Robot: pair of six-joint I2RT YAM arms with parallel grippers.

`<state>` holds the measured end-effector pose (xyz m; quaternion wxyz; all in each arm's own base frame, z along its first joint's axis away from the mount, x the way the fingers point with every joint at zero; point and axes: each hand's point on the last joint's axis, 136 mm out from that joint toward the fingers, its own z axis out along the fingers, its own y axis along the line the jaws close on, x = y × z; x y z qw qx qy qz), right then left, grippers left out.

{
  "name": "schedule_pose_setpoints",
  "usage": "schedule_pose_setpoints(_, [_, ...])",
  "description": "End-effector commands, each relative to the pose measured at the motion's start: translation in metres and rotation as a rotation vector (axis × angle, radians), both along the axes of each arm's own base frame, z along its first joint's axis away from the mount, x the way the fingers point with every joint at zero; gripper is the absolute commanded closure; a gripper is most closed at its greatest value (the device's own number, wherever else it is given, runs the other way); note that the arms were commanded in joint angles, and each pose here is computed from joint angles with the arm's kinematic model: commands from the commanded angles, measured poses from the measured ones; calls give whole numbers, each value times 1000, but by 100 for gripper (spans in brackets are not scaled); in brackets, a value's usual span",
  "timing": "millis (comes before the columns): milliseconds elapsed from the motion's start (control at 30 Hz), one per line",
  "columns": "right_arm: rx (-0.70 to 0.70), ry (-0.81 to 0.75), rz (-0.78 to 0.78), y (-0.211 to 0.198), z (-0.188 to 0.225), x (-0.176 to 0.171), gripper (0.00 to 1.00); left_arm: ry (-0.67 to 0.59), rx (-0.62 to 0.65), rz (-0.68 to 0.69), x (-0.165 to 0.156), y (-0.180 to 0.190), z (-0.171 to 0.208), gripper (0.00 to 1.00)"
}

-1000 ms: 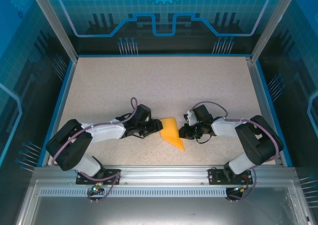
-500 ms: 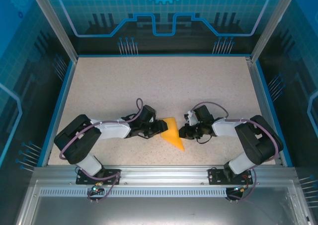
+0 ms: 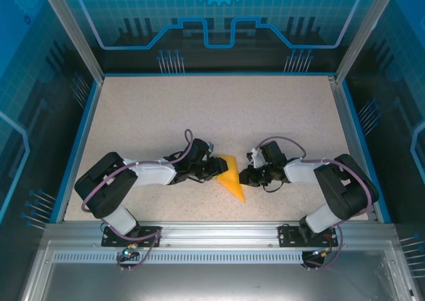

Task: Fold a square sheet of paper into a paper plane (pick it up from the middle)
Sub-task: Fold the wing for the fifth time at the center of the table.

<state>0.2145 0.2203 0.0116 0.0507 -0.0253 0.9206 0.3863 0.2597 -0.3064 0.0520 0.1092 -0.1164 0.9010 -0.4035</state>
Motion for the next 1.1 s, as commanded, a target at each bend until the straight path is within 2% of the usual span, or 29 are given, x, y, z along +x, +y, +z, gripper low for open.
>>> schedule_pose_setpoints(0, [-35,27,-32,-11,-12,-3,86,-6,-12,-7,0,-5,2,63])
schedule_pose_setpoints(200, [0,-11,-8,-1,1,3,84,-8,7,6,5,0,3,80])
schedule_pose_setpoints(433, [-44,-95,1,-2,15,8,80,4,10,40,10,10,5,88])
schedule_pose_setpoints(667, [-118,-212,38,-7,30,5,72,6,3,56,13,14,10,91])
schedule_pose_setpoints(767, [-174,-313,62,-6,41,2,66,11,1,61,14,15,10,91])
schedule_pose_setpoints(833, [-228,-398,58,-10,47,1,58,13,-5,64,15,14,11,91])
schedule_pose_setpoints(1067, [-401,-656,167,-3,55,-13,52,22,-13,68,17,14,13,91])
